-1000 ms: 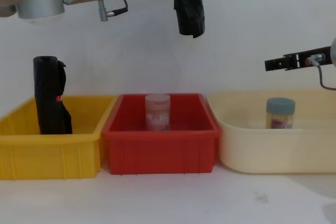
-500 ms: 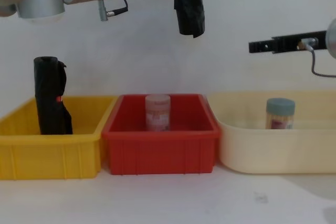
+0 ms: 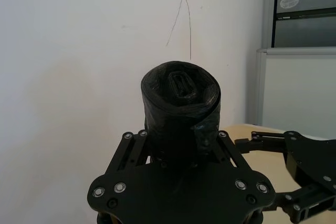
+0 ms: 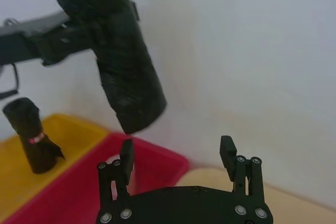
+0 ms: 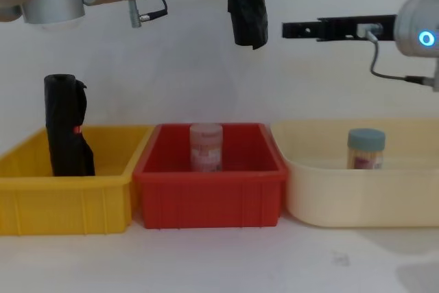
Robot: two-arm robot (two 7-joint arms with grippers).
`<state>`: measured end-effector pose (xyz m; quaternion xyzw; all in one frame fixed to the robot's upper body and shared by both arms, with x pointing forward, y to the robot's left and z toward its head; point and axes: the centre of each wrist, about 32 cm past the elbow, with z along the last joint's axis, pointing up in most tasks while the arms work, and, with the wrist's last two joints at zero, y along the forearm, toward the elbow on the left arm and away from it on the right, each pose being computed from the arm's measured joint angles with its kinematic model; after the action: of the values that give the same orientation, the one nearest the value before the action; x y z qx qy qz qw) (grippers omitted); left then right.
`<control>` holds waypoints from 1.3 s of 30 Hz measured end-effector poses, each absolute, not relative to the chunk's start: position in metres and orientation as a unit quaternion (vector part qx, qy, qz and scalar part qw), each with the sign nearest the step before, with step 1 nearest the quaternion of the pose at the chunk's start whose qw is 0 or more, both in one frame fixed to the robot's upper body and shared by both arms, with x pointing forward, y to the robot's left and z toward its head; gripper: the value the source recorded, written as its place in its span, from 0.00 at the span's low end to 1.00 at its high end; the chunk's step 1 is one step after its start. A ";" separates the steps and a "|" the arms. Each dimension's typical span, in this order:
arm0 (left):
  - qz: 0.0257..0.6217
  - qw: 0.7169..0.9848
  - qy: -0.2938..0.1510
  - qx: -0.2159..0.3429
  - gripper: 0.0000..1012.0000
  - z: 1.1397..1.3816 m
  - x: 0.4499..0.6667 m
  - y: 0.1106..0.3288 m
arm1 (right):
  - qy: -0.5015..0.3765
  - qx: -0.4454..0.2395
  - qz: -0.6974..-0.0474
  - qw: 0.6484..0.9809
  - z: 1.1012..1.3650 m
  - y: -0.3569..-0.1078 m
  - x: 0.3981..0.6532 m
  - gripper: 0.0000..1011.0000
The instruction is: Pick up the garbage bag with the one hand and transfer it to the other hand.
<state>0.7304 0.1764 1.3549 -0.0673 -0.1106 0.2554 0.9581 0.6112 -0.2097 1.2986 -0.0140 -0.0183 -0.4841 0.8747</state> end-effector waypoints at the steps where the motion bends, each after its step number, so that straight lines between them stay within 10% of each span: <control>1: 0.255 0.958 -0.111 -0.067 0.36 1.355 0.730 0.176 | -0.021 -0.008 -0.480 0.877 1.298 -0.207 0.613 0.99; 39: 0.256 0.958 -0.110 -0.067 0.36 1.355 0.730 0.176 | -0.070 0.041 -0.436 0.896 1.294 -0.177 0.636 0.99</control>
<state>0.7304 0.1764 1.3550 -0.0671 -0.1105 0.2556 0.9581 0.6361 -0.1774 1.2940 0.0414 -0.0704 -0.4358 0.8963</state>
